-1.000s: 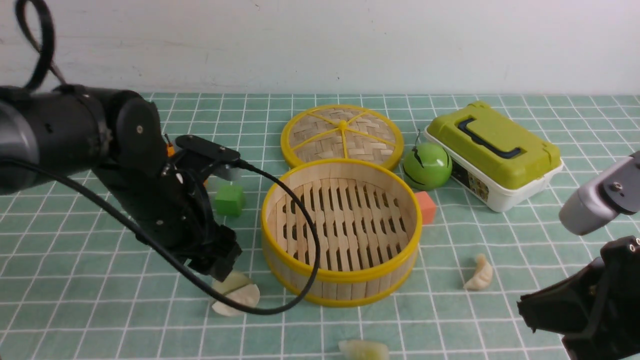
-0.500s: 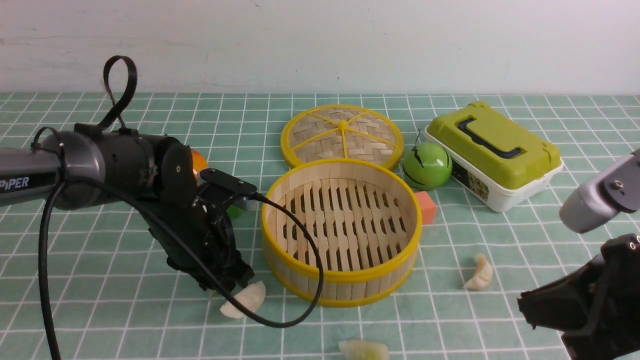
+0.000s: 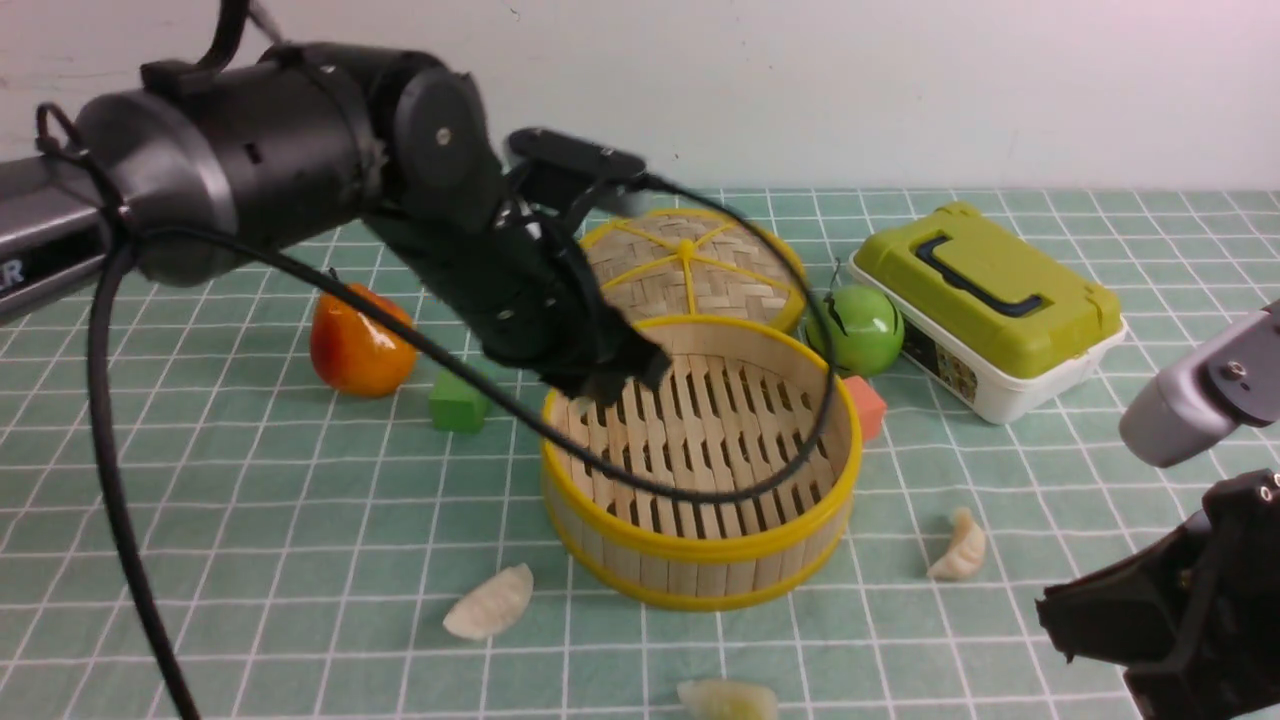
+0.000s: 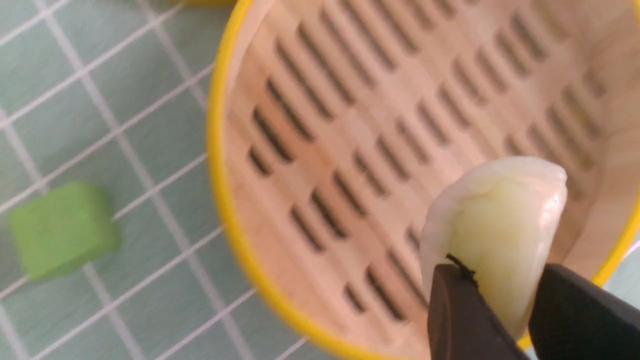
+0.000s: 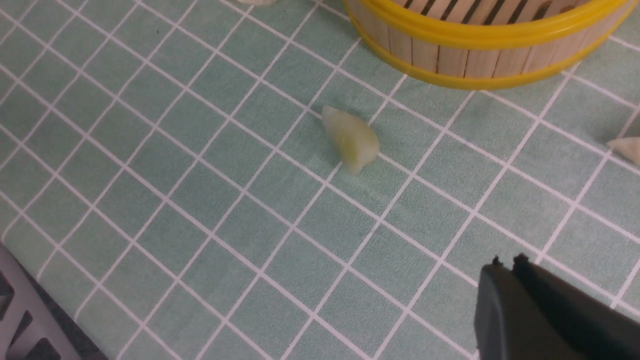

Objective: Put the dumplings into the steamer on the table with the blue tablecloth.
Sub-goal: 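Reach for and grasp a dumpling on the table with the left gripper, then place the dumpling into the bamboo steamer basket with the left gripper, then reach for and grasp a dumpling on the table with the left gripper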

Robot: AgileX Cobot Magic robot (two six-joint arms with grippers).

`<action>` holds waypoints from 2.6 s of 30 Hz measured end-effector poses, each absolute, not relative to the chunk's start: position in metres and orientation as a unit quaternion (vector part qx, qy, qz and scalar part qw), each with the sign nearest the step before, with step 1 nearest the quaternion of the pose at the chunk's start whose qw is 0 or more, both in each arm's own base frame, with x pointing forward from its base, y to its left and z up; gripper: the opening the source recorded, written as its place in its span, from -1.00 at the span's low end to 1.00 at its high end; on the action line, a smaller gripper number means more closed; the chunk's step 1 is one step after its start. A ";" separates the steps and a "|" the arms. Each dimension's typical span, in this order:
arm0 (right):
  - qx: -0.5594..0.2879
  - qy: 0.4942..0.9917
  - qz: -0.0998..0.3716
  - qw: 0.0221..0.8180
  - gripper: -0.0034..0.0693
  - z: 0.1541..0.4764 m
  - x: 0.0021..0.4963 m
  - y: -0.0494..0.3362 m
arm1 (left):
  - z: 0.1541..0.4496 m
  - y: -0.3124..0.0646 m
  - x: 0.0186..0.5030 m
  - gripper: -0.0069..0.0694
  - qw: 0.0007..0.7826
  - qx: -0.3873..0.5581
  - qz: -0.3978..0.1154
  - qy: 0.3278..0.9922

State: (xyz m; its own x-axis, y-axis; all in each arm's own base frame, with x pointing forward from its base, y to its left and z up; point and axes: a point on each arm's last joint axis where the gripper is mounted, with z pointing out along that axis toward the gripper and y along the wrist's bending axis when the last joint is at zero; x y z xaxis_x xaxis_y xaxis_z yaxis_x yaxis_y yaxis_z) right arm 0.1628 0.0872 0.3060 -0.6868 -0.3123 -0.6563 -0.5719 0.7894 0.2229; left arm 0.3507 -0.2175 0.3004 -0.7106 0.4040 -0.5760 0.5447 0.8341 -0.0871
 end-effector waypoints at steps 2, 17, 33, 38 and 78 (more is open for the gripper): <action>-0.245 0.896 0.213 0.303 -0.84 0.306 0.161 0.087 | 0.303 -0.230 0.355 -0.35 0.286 0.237 -0.144 0.917; -0.256 0.874 0.225 0.347 -0.79 0.339 0.091 0.067 | 0.207 -0.292 0.436 -0.25 0.251 0.164 -0.161 0.940; -0.241 0.857 0.208 0.405 -0.74 0.346 0.095 0.063 | 0.238 -0.275 0.418 0.50 0.204 0.192 -0.106 0.954; -0.239 0.856 0.207 0.409 -0.72 0.347 0.096 0.063 | 0.260 -0.267 0.407 0.40 0.188 0.187 -0.097 0.959; -0.221 0.842 0.202 0.448 -0.60 0.352 0.105 0.063 | 0.221 -0.146 0.293 0.19 0.182 0.181 -0.080 0.963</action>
State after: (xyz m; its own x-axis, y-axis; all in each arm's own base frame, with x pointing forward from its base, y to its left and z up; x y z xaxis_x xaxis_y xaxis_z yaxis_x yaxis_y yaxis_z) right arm 0.1052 0.0634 0.3517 -0.5006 -0.1917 -0.8442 -0.5544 0.8199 0.1426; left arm 0.2930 -0.1457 0.2212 -0.8680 0.3201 -0.3796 0.3785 0.9214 -0.0886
